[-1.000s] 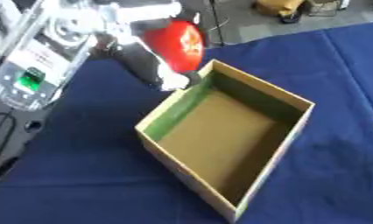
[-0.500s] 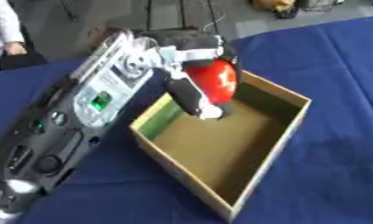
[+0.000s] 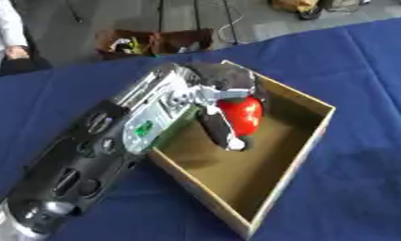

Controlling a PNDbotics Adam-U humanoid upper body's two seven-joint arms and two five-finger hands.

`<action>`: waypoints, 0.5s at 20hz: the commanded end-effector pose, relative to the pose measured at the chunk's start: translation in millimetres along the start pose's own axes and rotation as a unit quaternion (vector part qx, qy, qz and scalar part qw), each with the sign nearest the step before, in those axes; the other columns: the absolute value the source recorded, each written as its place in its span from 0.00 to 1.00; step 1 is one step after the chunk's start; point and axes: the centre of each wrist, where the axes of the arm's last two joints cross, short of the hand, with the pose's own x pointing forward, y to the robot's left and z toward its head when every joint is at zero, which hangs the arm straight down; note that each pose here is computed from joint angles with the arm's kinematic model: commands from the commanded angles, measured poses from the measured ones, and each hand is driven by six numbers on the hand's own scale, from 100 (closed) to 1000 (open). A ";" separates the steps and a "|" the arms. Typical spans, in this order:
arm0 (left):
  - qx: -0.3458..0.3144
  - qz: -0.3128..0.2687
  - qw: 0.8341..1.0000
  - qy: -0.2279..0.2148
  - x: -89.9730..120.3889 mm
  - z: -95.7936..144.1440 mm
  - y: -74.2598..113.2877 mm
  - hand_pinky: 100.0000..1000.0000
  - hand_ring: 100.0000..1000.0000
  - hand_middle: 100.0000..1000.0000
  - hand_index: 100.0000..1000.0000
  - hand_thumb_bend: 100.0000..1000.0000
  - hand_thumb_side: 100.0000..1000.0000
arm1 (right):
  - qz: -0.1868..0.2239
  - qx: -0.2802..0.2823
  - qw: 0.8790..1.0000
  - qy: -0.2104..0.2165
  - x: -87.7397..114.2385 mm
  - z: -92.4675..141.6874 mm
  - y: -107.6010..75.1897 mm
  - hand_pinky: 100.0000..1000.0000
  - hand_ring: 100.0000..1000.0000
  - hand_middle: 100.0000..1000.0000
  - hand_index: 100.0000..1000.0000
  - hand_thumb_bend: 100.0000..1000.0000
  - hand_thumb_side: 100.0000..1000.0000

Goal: Pick up objects on the table and place them in the box.

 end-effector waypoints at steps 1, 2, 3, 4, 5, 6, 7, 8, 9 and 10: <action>0.002 -0.026 1.000 0.002 1.5 -3.5 0.9 0.00 0.61 0.69 0.67 0.00 0.12 | 0.007 -0.002 1.000 -0.010 4.3 -3.0 -2.8 0.85 0.79 0.53 0.64 0.00 0.87; 0.000 -0.033 0.999 -0.001 2.6 -5.5 -1.2 0.00 0.63 0.68 0.68 0.00 0.13 | 0.007 -0.002 1.000 -0.010 4.2 -2.9 -2.7 0.85 0.79 0.53 0.64 0.00 0.87; -0.004 -0.039 0.999 -0.003 3.5 -7.3 -3.6 0.00 0.64 0.67 0.69 0.00 0.13 | 0.007 -0.002 1.000 -0.009 4.1 -2.8 -2.6 0.85 0.79 0.53 0.64 0.00 0.87; -0.009 -0.044 0.999 -0.004 3.8 -9.0 -6.5 0.00 0.65 0.68 0.71 0.00 0.14 | 0.007 -0.003 1.000 -0.009 4.1 -2.7 -2.5 0.85 0.79 0.53 0.64 0.00 0.87; -0.016 -0.049 0.999 -0.004 3.8 -10.8 -9.7 0.01 0.66 0.69 0.72 0.00 0.15 | 0.007 -0.003 1.000 -0.008 4.0 -2.6 -2.4 0.85 0.79 0.53 0.64 0.00 0.87; -0.021 -0.054 0.998 -0.004 3.7 -12.3 -12.4 0.10 0.69 0.70 0.75 0.00 0.16 | 0.008 -0.003 1.000 -0.008 3.9 -2.5 -2.4 0.85 0.79 0.53 0.64 0.00 0.87; -0.028 -0.057 0.998 -0.004 3.6 -14.2 -16.1 0.15 0.71 0.71 0.77 0.00 0.16 | 0.008 -0.003 1.000 -0.007 3.9 -2.4 -2.3 0.85 0.79 0.53 0.64 0.00 0.87; -0.035 -0.061 0.998 -0.005 3.6 -16.1 -19.2 0.22 0.73 0.73 0.79 0.00 0.16 | 0.008 -0.003 1.000 -0.007 3.8 -2.3 -2.2 0.85 0.79 0.53 0.64 0.00 0.88; -0.040 -0.065 0.997 -0.005 3.6 -17.6 -21.6 0.26 0.74 0.74 0.81 0.00 0.16 | 0.008 -0.003 1.000 -0.006 3.7 -2.2 -2.2 0.85 0.79 0.53 0.64 0.00 0.88; -0.046 -0.070 0.997 -0.006 3.5 -19.1 -23.9 0.33 0.76 0.75 0.83 0.00 0.18 | 0.008 -0.003 1.000 -0.005 3.6 -2.1 -2.1 0.85 0.79 0.53 0.64 0.00 0.88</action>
